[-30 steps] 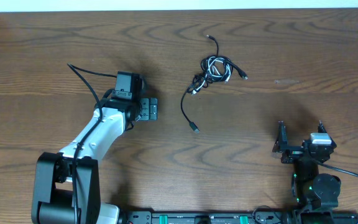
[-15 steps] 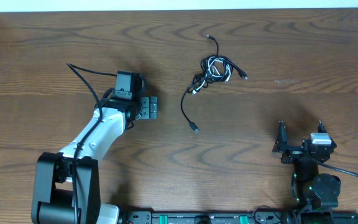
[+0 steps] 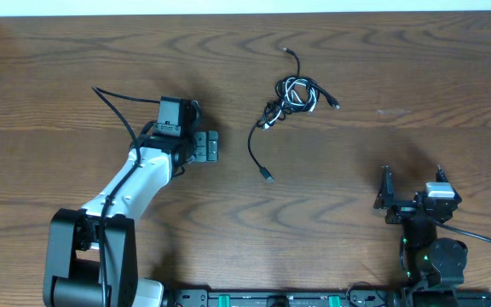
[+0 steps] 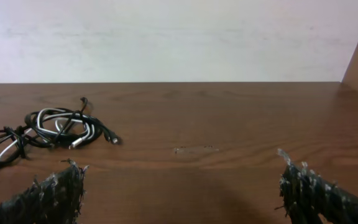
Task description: Untangle cables
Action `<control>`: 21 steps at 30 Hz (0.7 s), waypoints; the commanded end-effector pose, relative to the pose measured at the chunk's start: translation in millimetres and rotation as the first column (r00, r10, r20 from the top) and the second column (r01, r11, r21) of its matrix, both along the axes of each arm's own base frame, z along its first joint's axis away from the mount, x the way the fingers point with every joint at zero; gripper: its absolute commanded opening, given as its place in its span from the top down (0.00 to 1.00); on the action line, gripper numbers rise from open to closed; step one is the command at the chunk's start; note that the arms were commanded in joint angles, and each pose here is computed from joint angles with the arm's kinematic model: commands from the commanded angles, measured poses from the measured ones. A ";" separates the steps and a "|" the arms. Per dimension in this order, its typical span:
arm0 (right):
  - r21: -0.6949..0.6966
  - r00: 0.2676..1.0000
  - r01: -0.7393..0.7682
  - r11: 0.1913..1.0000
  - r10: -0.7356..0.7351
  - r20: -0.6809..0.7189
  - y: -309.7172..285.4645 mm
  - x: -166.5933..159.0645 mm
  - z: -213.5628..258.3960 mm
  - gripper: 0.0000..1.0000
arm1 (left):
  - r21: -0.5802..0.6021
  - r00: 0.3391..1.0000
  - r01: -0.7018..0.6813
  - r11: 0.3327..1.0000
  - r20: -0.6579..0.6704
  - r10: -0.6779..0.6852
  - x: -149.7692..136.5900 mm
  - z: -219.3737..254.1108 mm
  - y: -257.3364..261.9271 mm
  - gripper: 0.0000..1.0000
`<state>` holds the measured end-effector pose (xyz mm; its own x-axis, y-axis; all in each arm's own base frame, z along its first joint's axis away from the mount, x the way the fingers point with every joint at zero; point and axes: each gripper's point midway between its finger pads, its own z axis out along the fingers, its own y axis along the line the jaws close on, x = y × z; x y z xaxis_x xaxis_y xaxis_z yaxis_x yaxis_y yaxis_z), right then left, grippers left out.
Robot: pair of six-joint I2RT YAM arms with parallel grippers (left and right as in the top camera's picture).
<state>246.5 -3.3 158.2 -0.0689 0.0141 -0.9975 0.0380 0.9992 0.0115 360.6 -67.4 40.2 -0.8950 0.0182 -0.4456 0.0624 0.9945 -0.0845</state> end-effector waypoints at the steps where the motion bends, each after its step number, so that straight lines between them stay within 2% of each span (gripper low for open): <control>1: -0.011 1.000 0.002 1.000 -0.002 0.001 -0.9 -0.4 0.1 0.01 | -0.028 0.999 0.038 0.999 -0.025 -0.039 -5.6 -6.9 -8.1 0.01; 6: -0.011 1.000 0.002 1.000 -0.002 0.000 -0.9 -0.3 -0.1 0.01 | -0.028 0.998 0.062 0.998 -0.022 -0.063 -7.0 -6.6 -16.4 0.02; 15: -0.011 1.000 0.002 1.000 -0.002 0.000 -0.9 -0.3 -0.1 0.01 | -0.008 0.979 0.203 0.979 0.010 -0.203 -12.0 -3.7 -54.6 0.01; 21: -0.011 1.000 0.002 1.000 -0.002 0.000 -0.9 -0.3 -0.1 0.01 | -0.005 0.978 0.210 0.978 0.018 -0.210 -11.0 -2.9 -56.8 0.01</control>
<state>246.5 -3.3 158.1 -0.0692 0.0141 -0.9975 0.0380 0.9992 0.0115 352.4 -123.5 43.8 -0.8621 0.1816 -0.4732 0.2537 0.9628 -0.0926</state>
